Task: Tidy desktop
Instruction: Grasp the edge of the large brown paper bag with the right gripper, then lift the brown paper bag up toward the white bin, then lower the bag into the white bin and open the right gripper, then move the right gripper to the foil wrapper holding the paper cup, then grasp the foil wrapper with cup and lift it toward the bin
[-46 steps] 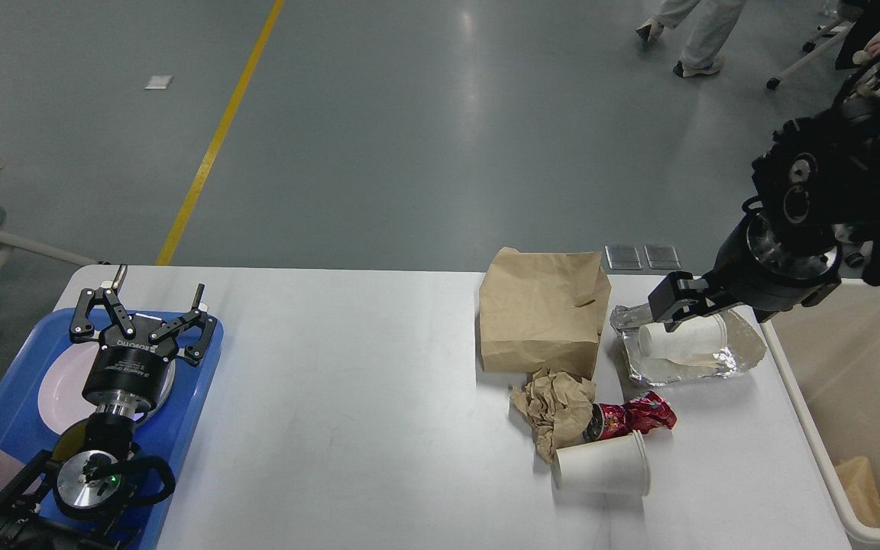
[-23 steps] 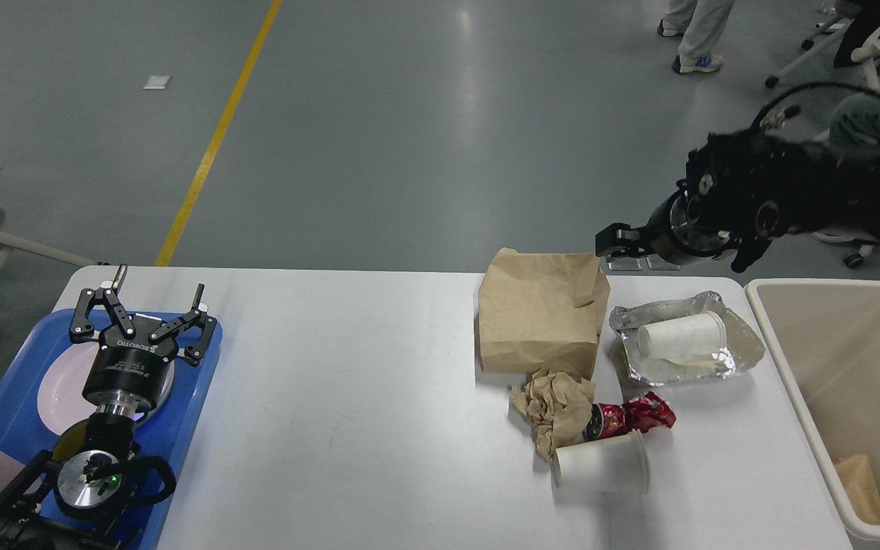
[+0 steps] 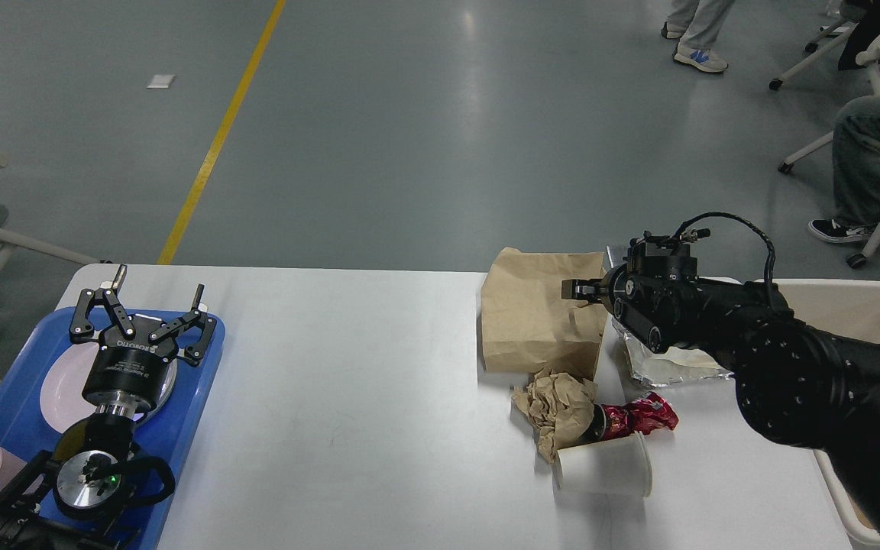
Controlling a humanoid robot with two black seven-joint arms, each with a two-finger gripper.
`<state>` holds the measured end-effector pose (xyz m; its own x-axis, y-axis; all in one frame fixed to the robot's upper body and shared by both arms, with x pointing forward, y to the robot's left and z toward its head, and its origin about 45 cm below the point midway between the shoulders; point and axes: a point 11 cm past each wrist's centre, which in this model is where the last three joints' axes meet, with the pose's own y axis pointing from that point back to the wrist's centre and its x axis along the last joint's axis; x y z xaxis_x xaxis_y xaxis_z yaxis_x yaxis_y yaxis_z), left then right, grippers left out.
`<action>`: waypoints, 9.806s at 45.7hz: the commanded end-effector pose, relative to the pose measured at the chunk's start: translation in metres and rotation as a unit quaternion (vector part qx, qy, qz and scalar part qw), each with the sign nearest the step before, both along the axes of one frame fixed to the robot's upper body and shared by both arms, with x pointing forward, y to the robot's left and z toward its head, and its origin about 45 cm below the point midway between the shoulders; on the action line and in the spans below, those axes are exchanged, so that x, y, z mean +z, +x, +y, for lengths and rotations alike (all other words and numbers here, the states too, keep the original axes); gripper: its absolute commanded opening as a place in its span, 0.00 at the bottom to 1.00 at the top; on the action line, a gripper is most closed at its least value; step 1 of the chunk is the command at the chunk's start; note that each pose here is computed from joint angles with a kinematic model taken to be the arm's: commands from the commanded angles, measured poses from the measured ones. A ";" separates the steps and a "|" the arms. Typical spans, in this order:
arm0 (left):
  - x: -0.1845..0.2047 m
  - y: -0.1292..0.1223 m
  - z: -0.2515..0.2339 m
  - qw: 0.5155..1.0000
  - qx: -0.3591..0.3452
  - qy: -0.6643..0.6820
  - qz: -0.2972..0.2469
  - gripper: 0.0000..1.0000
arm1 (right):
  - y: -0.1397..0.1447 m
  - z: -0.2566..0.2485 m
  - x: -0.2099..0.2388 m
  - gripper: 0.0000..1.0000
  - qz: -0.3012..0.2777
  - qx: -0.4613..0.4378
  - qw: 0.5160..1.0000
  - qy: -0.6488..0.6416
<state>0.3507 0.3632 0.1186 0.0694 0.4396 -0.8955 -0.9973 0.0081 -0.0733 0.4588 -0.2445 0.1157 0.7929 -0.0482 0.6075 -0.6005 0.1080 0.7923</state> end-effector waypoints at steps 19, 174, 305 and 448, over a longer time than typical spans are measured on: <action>0.000 0.000 0.000 1.000 0.000 0.000 0.000 0.96 | -0.020 0.026 -0.028 1.00 0.016 0.008 1.000 0.024; 0.000 0.000 0.000 1.000 0.000 0.000 0.000 0.96 | -0.152 -0.293 0.242 0.00 0.153 -0.254 0.954 0.049; 0.001 0.001 0.000 1.000 0.001 0.000 -0.001 0.96 | -0.133 -0.265 0.093 1.00 0.179 -0.200 0.960 -0.081; 0.000 0.000 0.000 1.000 0.000 0.000 -0.001 0.96 | -0.093 -0.136 -0.062 0.00 0.048 -0.319 0.936 0.139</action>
<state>0.3512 0.3631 0.1191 0.0709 0.4396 -0.8954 -0.9972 0.0085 -0.0747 0.3649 -0.3803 0.0524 0.6016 -0.6779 0.4225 -0.4044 0.1976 0.8930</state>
